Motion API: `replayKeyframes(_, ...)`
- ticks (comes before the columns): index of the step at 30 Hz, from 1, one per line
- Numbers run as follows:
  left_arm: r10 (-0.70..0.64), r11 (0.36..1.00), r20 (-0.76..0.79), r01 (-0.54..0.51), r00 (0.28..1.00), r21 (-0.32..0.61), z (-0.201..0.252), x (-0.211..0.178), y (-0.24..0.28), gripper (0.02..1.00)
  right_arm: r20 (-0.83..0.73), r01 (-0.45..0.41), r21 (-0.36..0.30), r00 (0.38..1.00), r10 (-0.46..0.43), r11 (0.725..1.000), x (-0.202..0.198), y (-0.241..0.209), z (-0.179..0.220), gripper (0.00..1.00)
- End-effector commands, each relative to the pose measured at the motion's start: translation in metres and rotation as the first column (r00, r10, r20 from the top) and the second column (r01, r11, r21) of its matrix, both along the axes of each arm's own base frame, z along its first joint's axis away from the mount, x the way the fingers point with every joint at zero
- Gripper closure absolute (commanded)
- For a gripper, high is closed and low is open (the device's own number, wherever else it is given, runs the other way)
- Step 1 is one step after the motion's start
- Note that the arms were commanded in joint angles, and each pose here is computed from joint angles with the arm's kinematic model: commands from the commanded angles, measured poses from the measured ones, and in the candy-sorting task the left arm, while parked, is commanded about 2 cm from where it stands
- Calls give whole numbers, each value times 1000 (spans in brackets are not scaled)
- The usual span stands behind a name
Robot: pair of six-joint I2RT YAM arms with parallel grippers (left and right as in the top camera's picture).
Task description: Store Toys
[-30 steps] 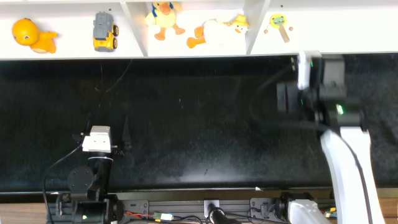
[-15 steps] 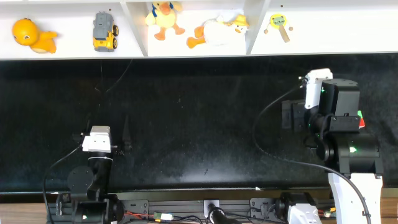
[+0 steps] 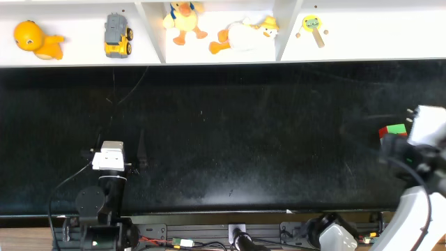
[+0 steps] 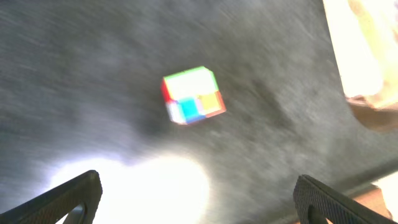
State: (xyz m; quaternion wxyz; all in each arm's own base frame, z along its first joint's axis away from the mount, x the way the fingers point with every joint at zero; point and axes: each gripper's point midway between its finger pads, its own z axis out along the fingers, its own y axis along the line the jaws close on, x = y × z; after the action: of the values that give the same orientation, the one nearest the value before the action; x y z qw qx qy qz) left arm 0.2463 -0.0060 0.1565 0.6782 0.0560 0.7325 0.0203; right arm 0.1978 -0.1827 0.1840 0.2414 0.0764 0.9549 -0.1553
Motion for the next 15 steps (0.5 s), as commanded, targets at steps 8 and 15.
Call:
replayKeyframes(8, -17, 1000, 9, 17, 1000, 14, 1, -1, -3, 20, -64, -275, 127, 956, 285, 953, 1, -43, -72, 5)
replayKeyframes(15, -17, 1000, 9, 17, 1000, 14, 1, -1, -3, 20, 34, -337, 179, 941, 337, 924, 33, -45, -96, 7)
